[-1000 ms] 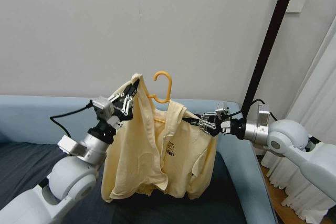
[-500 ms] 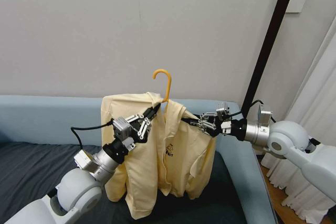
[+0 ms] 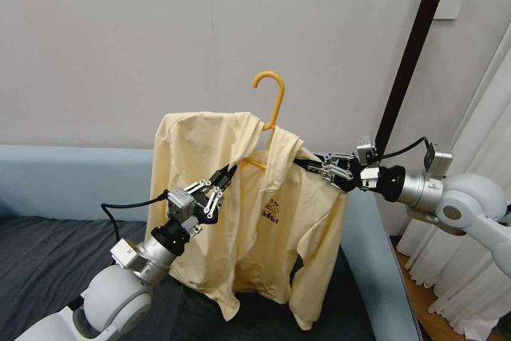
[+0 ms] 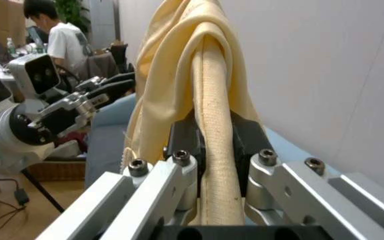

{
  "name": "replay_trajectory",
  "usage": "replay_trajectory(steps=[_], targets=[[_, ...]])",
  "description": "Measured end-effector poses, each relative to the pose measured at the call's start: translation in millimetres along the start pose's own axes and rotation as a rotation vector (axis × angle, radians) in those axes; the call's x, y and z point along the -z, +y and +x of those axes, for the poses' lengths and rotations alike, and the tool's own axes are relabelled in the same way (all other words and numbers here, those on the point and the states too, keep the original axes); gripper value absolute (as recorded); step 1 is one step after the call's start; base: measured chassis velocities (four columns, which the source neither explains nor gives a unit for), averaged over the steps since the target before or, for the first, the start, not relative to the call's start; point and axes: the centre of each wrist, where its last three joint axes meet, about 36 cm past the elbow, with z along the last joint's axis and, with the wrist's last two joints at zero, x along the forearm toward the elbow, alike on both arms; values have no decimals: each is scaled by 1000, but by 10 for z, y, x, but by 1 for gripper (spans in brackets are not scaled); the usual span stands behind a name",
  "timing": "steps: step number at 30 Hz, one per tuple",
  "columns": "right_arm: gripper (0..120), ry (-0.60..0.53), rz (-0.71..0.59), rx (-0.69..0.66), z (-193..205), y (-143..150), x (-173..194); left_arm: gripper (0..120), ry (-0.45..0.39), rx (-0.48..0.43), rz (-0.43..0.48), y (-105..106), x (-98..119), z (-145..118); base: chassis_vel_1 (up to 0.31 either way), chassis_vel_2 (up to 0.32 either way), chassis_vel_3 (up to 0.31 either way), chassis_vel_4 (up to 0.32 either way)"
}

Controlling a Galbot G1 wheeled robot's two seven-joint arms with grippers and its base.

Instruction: Pick up the clothes from the sofa and hang them on the clothes hanger.

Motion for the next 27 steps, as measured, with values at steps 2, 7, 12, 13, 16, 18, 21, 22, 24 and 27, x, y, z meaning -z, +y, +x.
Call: replay_trajectory(steps=[2, 7, 12, 13, 16, 18, 21, 22, 24, 27], targets=[[8, -4, 4, -4, 31, 15, 49, 34, -1, 10, -4, -29, -2, 84, 0, 0, 0, 0], [8, 8, 17, -18, 93, 75, 133, 50, 4, 56, 8, -113, -24, 211, 0, 0, 0, 0], [8, 34, 42, -52, 150, 129, 207, 69, -40, 108, 40, -113, 62, 236, 0, 0, 0, 0], [8, 46, 57, -73, 163, 138, 224, 73, -59, 126, 46, -56, 112, 212, 0, 0, 0, 0], [8, 80, 101, -105, 195, 134, 264, 82, -85, 151, 46, 75, 203, 161, 0, 0, 0, 0], [8, 122, 153, -139, 257, 112, 335, 91, -85, 157, 30, 203, 246, 153, 0, 0, 0, 0], [8, 160, 190, -162, 327, 98, 397, 98, -62, 140, 18, 224, 203, 205, 0, 0, 0, 0], [8, 172, 200, -167, 352, 94, 419, 99, -50, 140, 14, 229, 169, 225, 0, 0, 0, 0], [8, 196, 217, -168, 420, 97, 492, 100, -26, 159, 11, 262, 58, 248, 0, 0, 0, 0], [8, 215, 226, -171, 466, 115, 551, 100, -9, 186, 3, 352, -48, 248, 0, 0, 0, 0]])
